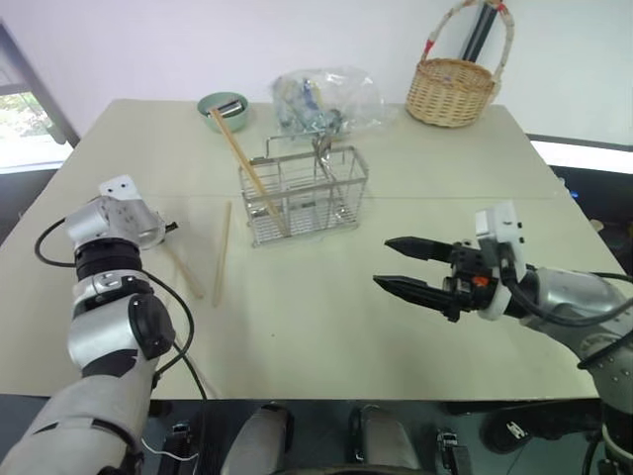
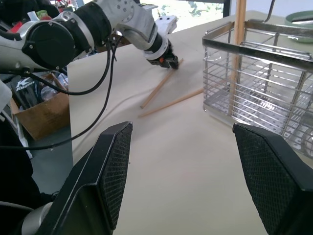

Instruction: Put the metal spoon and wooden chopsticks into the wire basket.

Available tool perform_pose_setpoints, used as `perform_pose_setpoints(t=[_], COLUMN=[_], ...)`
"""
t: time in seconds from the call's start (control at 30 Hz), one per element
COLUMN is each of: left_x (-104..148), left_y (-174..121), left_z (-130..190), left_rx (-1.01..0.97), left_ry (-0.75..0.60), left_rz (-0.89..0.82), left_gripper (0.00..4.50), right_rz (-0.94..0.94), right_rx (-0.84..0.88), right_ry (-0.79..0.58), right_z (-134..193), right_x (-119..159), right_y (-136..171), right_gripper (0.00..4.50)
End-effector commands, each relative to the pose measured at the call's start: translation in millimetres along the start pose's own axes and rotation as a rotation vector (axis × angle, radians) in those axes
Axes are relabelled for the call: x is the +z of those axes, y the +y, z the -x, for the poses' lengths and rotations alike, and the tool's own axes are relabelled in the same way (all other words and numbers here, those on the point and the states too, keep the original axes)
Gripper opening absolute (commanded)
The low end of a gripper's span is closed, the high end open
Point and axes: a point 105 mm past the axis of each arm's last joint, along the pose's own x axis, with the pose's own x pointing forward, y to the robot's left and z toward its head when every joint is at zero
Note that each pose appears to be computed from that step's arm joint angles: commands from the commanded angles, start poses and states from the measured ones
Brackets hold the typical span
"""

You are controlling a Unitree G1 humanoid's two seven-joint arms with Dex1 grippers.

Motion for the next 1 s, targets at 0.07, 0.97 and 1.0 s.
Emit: perform_pose_setpoints(t=[0.07, 0.97, 1.0], left_x=[-12.9, 180.3, 174.9], left_y=[-3.2, -56.1, -67.4], left_z=[-4.7, 261.4, 268.4], left_rx=[-0.010, -1.119, -1.170], left_ry=[0.051, -1.069, -1.057], left_rz=[0.025, 0.115, 0.089], left_gripper=[0.07, 0.07, 0.07], right_rz=[0.041, 0.025, 0.026], right_rx=[-0.014, -0.107, -0.110], right_ry=[-0.039, -0.017, -0.022], right_z=[4.5, 14.6, 13.9], right_x=[15.5, 17.1, 17.3], right_y=[-2.2, -27.0, -27.0], right_gripper=[3.37, 3.37, 3.37])
